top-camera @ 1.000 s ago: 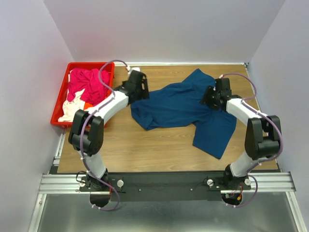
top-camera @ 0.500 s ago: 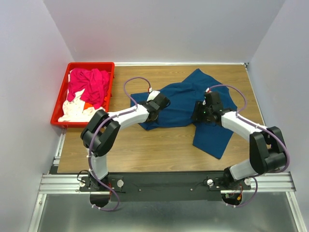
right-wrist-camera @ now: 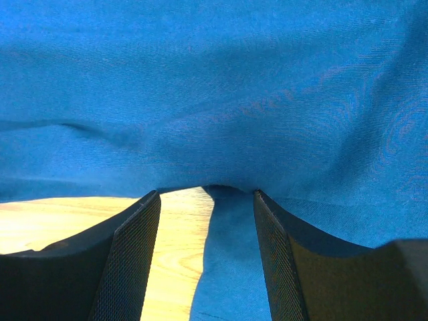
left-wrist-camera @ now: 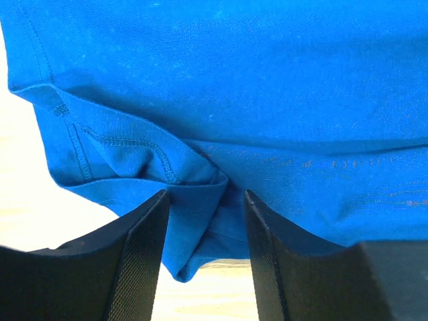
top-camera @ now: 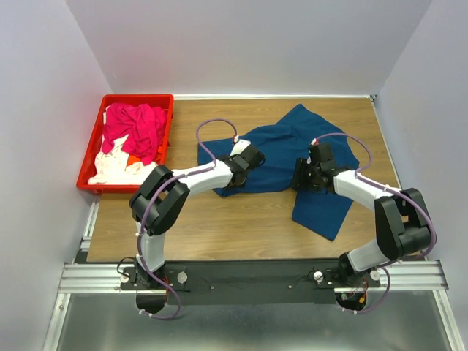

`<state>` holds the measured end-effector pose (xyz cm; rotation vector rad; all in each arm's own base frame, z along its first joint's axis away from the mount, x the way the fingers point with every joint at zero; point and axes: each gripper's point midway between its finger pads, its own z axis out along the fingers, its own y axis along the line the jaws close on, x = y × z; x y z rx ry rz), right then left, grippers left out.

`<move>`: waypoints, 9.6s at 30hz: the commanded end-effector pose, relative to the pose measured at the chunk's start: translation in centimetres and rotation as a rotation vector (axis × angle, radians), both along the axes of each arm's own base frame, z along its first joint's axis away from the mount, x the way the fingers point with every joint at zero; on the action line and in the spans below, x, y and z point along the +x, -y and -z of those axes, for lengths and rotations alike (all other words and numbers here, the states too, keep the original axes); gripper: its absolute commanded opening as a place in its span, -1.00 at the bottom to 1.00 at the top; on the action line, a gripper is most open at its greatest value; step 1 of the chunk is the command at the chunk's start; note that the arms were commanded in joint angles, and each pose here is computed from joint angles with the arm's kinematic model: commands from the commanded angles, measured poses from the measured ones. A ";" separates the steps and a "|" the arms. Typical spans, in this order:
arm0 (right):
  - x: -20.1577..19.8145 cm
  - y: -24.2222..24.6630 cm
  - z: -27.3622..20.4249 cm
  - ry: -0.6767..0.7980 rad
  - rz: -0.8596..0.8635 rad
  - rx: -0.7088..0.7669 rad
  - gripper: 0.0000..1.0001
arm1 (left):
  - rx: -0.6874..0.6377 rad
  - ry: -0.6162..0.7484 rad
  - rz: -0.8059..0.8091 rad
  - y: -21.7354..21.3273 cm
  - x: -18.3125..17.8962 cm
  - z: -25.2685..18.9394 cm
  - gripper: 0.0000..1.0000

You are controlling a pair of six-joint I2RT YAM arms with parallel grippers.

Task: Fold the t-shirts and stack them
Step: Flatten the tshirt out

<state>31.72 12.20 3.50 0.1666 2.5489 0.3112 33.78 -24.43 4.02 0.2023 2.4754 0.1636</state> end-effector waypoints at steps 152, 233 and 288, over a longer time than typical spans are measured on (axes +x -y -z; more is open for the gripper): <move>4.5 6.9 -5.0 0.060 0.227 0.070 0.30 | -0.183 0.131 -0.358 -17.2 -1.8 -4.3 0.34; -0.7 14.2 3.7 -0.094 0.629 0.143 -0.03 | -0.554 -0.089 -0.638 -15.8 -7.9 0.3 0.08; 0.6 10.6 0.2 0.038 0.451 0.239 -0.01 | -0.213 -0.229 -0.715 -17.4 -8.3 4.2 -1.00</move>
